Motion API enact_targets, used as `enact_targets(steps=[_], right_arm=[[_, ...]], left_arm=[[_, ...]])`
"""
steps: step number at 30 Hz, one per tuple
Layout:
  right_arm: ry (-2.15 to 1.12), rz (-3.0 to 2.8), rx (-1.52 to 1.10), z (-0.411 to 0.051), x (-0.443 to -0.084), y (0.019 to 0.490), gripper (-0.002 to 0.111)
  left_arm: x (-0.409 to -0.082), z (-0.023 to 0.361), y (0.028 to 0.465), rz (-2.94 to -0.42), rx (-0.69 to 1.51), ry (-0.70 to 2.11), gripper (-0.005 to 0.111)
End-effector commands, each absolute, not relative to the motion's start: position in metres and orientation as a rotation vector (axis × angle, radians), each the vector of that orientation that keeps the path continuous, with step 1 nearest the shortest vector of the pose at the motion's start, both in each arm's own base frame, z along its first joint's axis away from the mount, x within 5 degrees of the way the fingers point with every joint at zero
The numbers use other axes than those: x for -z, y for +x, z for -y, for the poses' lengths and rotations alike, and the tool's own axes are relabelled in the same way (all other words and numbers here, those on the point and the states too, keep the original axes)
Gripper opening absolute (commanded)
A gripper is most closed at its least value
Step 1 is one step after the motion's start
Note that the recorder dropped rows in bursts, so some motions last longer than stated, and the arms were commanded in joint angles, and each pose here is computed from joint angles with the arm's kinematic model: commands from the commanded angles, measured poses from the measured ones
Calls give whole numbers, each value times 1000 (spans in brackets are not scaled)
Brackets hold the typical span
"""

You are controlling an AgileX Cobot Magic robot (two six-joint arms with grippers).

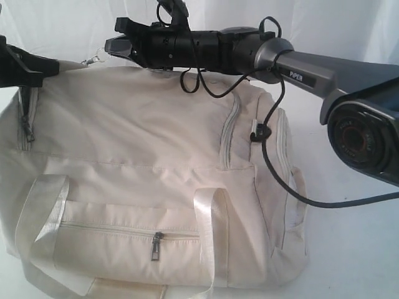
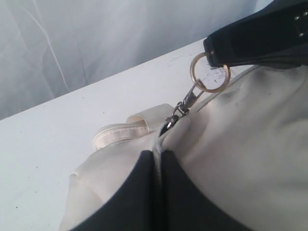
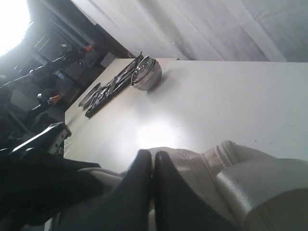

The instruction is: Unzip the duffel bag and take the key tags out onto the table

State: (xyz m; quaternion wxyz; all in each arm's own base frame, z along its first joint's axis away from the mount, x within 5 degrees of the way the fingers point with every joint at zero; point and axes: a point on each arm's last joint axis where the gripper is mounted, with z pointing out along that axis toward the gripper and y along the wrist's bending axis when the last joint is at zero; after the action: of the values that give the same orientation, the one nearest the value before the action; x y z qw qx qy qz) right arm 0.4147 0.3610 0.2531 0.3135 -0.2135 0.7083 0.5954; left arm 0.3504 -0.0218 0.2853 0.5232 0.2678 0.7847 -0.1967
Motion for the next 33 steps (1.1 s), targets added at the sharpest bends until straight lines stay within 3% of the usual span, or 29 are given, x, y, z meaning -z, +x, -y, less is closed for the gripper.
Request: enact_targets(steps=[1,26,33], right_arm=[[-581,-1842,-1548,-342,-278,419,0],[-654,-2049,-1533,-308,-278,424,0],[-623,-2111,-1422,-255,-302,433,0]], left_arm=[[-294,14,349,-1870,423,601,0],[-295,-8,348,-1879,411,542,0],[-294,-9,349,-1884,393,530,0]])
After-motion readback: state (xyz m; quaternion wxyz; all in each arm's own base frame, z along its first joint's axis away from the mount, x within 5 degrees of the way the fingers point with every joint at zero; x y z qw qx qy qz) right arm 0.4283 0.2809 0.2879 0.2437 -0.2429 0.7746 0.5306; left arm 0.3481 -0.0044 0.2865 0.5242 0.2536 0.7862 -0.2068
